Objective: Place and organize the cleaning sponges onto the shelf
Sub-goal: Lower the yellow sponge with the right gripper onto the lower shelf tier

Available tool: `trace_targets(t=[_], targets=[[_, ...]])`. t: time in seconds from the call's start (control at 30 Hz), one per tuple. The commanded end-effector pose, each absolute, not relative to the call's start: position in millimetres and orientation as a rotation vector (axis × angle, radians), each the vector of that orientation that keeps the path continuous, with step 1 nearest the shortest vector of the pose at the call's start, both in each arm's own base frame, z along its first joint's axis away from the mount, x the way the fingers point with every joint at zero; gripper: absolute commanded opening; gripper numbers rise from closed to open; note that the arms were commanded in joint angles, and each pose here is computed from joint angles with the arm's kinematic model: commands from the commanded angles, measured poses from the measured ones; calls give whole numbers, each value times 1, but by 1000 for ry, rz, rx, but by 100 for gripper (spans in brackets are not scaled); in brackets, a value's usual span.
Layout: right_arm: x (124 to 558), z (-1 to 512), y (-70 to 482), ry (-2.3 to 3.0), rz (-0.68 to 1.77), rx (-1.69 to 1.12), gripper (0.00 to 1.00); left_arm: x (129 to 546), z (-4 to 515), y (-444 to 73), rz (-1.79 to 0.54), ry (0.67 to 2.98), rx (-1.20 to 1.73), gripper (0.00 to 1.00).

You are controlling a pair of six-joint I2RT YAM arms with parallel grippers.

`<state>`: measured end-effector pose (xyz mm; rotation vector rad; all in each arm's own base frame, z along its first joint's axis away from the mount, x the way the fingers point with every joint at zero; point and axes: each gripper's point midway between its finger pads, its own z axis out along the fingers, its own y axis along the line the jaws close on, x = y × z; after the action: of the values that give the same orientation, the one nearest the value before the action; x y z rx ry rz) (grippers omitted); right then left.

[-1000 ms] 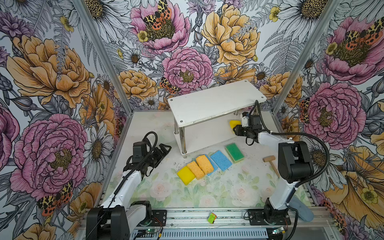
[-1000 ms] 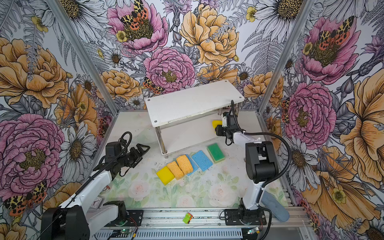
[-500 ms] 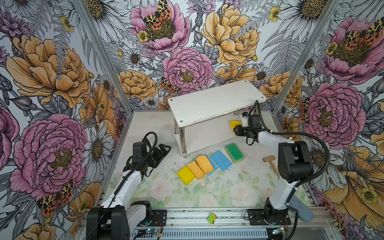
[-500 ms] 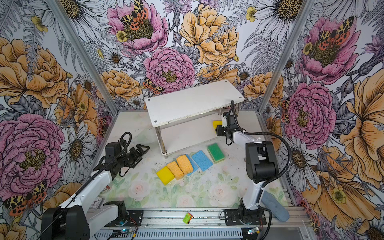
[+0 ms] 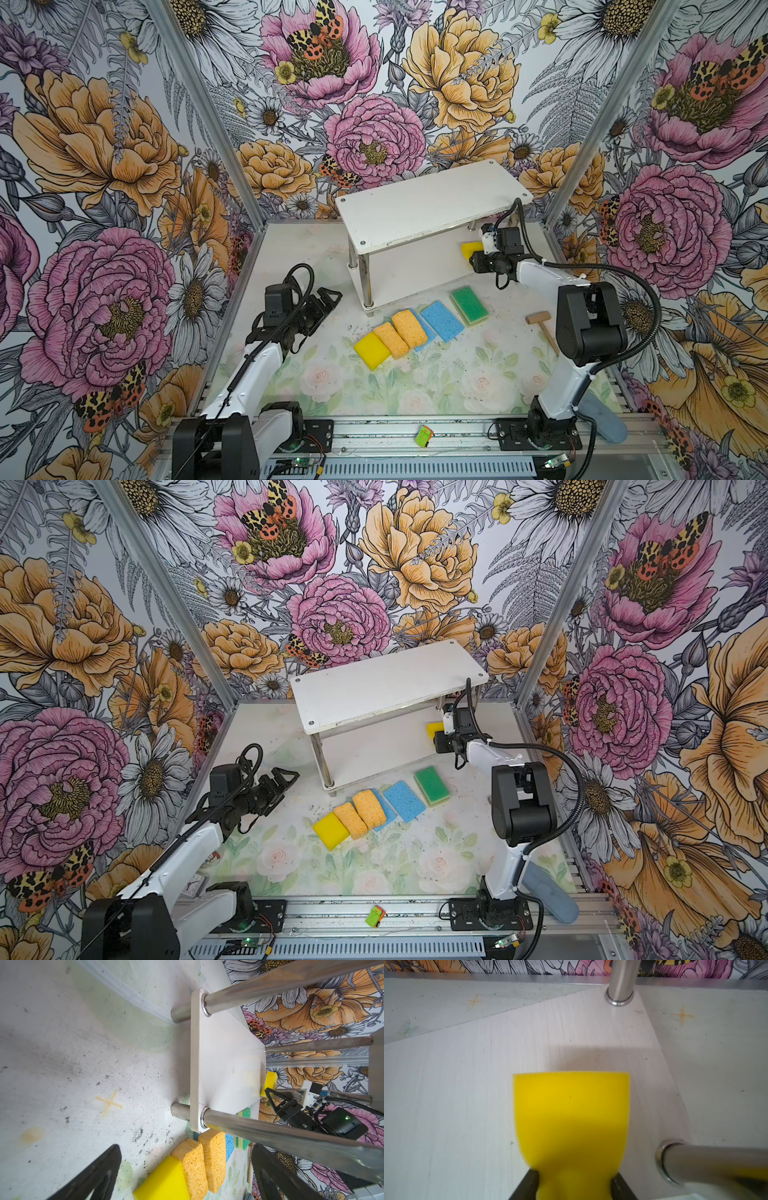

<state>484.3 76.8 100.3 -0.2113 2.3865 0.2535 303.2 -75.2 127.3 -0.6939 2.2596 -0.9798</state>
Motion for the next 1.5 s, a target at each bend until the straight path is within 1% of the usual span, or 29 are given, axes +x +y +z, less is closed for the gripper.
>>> trace_targets(t=[0.0,0.77,1.03,1.47], targets=[[498,117,76,2333,198,-280,46,302,130,-75,-996,2241,-682,99],[508,110,74,2333,139,-391,48,301,133,-74,-992,2238,-679,99],[504,104,73,2354,133,-412,51,301,133,-74,-991,2238,-682,99],[502,105,76,2352,152,-423,59,300,135,-74,-992,2233,-678,99]])
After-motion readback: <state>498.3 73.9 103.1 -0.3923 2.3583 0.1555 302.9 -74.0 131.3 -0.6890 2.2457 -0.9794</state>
